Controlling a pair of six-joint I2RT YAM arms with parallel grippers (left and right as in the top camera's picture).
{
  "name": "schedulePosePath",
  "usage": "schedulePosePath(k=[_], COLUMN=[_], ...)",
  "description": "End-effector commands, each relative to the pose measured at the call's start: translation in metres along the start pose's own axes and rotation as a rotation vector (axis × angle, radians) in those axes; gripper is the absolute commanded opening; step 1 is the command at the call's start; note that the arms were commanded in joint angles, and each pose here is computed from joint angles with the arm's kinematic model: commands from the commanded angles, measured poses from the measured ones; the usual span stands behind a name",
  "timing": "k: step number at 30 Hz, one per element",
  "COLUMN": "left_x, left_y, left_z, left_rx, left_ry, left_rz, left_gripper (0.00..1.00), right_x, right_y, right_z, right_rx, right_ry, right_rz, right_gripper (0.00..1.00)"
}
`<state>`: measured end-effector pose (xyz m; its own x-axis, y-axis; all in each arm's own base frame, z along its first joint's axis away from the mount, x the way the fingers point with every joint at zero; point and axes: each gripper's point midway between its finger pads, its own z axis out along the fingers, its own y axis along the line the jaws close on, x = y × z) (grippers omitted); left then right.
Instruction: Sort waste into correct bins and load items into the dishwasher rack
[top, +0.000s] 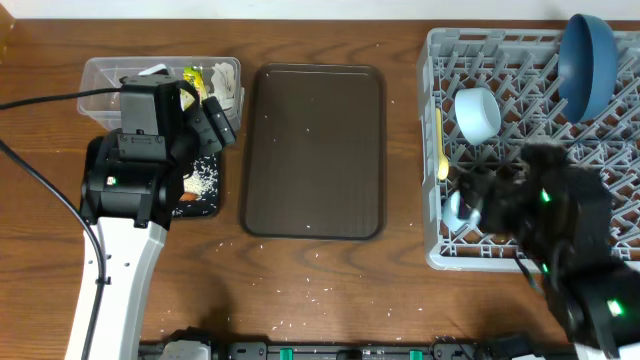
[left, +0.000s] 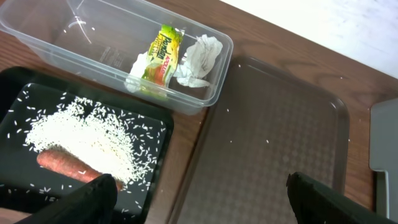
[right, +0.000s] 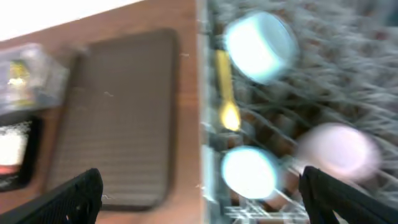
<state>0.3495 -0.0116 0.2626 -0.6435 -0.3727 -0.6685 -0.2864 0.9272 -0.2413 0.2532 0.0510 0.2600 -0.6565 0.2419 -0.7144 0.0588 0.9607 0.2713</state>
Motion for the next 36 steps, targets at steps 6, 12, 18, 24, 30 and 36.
schedulePosePath(k=[6,12,18,24,30,36], left_x=[-0.002,-0.002,-0.002,-0.002,-0.002,-0.002], left_y=[0.002,0.002,0.002,0.002,0.002,0.002], left_z=[0.000,0.000,0.000,0.000,0.000,0.000], left_rx=[-0.010,-0.009,-0.009,-0.009,-0.009,-0.009], left_ry=[-0.007,-0.008,-0.008,-0.008,-0.008,-0.008], left_rz=[-0.012,-0.012,-0.012,-0.012,-0.012,-0.012], left_gripper=[0.89,0.89,0.89,0.90,0.90,0.89], right_x=[-0.006,-0.002,0.017,0.027,0.045,0.071], right_y=[-0.071,-0.085,-0.091,-0.092,-0.090,-0.096], right_z=[-0.038,-0.037,-0.013,0.012,0.040,0.064], right_rx=[0.362,0.348,0.229,0.162,0.135,0.126], right_ry=[-0.114,-0.248,-0.395,-0.527,-0.583,-0.556], right_rz=[-0.126,-0.066,-0.007,-0.025,-0.134,-0.141], right_gripper=[0.99,0.99,0.99,0.99,0.99,0.99])
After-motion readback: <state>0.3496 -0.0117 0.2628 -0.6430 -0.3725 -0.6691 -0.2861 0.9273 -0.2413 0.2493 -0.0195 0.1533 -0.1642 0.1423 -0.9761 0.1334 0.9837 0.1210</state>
